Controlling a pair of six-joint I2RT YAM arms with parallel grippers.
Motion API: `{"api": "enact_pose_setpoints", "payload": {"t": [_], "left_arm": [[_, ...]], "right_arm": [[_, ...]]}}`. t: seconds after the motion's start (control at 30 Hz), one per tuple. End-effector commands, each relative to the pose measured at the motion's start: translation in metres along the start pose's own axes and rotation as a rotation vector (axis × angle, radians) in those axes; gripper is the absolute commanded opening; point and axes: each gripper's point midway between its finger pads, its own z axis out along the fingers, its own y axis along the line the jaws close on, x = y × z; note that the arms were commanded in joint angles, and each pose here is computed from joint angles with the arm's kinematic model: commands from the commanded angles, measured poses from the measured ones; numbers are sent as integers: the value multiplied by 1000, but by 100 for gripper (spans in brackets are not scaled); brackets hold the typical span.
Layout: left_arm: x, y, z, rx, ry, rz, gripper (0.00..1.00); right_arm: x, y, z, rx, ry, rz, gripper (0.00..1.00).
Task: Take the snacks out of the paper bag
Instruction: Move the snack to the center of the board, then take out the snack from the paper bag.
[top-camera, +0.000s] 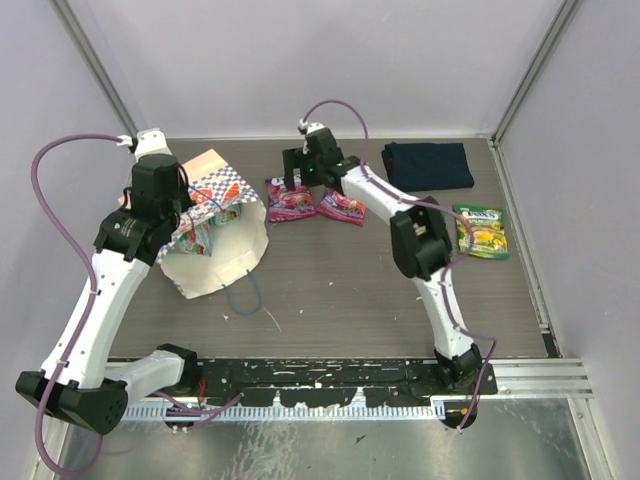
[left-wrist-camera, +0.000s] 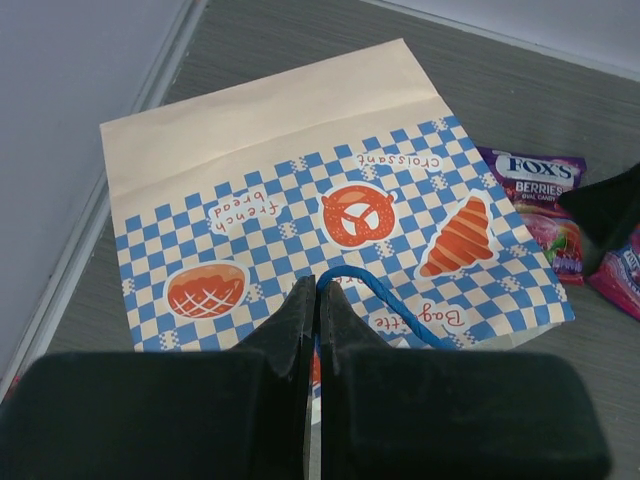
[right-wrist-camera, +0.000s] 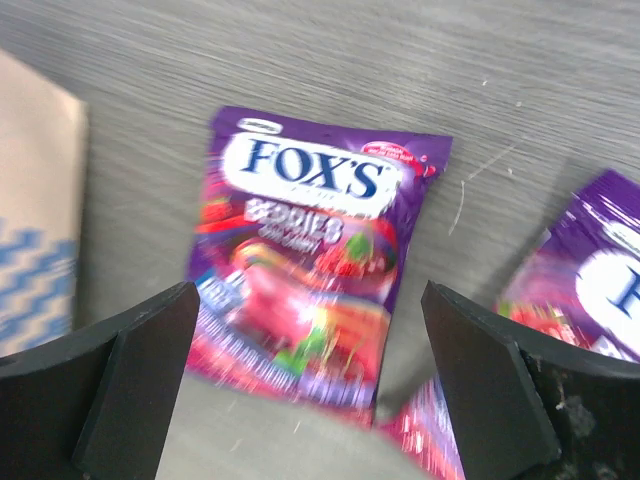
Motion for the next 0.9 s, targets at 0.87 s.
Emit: {"api": "enact_pose_setpoints", "payload": {"t": [0.87], "left_arm": [[36, -35, -20, 249, 143, -36, 0]], "right_arm": [[84, 255, -213, -694, -307, 342, 94]]}}
